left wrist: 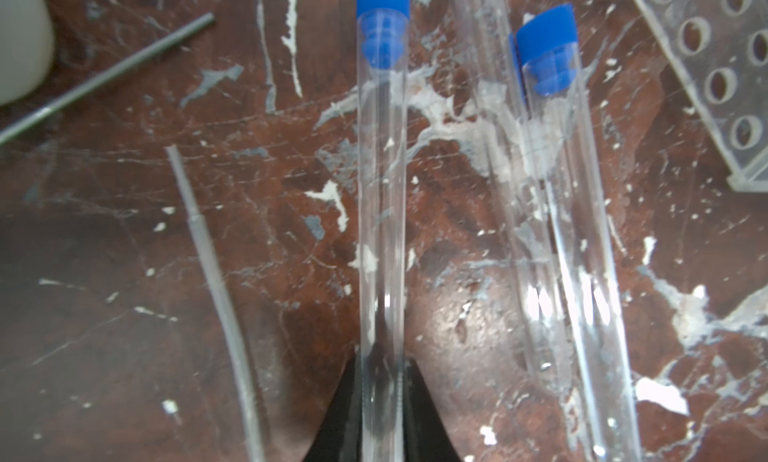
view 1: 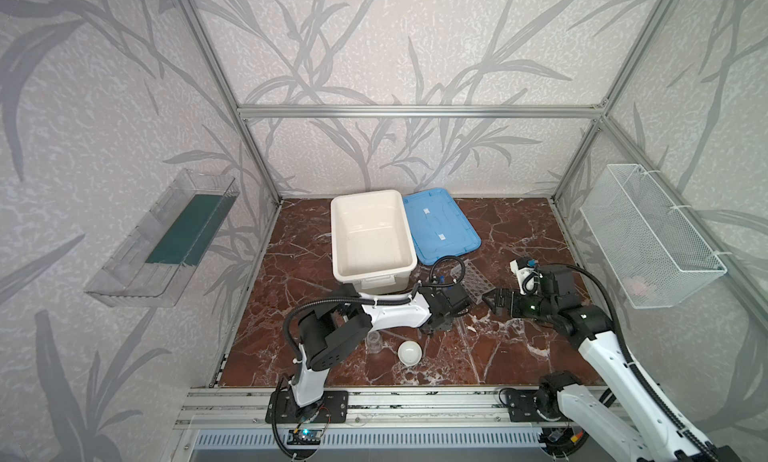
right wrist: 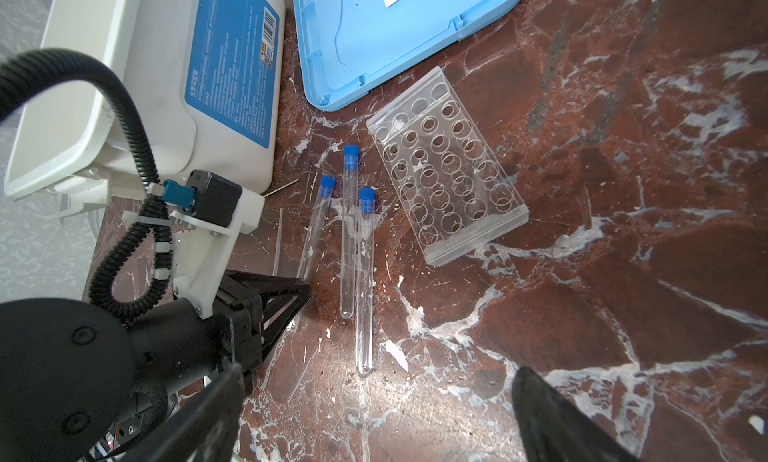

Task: Organize the chemistry lab equipment
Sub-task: 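Lower the left gripper and grasp a blue-capped test tube, then lift the tube with the left gripper while right gripper grasps its blue cap, then open the left gripper and carry the tube with the right gripper toward the rack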

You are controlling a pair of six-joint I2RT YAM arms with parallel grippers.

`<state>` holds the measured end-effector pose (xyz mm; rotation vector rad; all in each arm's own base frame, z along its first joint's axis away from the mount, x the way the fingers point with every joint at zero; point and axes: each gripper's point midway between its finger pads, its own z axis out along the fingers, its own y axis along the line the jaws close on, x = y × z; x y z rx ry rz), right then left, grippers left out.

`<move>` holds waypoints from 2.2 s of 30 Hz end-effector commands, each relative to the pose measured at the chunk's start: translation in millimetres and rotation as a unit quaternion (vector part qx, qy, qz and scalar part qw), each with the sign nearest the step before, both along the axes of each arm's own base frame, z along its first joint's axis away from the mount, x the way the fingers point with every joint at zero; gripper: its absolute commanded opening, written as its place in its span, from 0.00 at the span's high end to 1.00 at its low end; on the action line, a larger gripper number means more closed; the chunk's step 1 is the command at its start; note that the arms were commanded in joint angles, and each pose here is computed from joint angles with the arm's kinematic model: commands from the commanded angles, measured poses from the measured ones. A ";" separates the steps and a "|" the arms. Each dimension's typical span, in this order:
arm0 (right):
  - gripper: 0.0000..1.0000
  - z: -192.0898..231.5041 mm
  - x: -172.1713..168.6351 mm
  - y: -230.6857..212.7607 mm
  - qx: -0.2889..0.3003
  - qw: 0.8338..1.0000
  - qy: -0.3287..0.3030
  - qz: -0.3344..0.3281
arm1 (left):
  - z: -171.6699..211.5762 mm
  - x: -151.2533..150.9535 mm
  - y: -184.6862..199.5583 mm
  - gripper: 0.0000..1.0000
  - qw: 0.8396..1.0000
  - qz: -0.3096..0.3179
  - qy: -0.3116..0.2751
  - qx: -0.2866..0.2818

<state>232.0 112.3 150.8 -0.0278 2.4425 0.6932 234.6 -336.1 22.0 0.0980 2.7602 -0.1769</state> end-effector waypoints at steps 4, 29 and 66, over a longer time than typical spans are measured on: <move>0.01 5.5 -3.0 2.8 0.008 1.000 -0.002 0.009 | 32.5 11.0 4.2 0.88 0.997 -0.019 -0.065 -0.035; 0.17 42.9 51.3 101.2 0.126 0.985 0.016 0.118 | 105.3 -14.4 -23.1 0.88 0.929 -0.214 -0.220 -0.208; 0.79 17.0 48.9 110.2 0.133 0.981 0.054 0.130 | 114.3 -23.5 -29.9 0.88 0.923 -0.215 -0.230 -0.220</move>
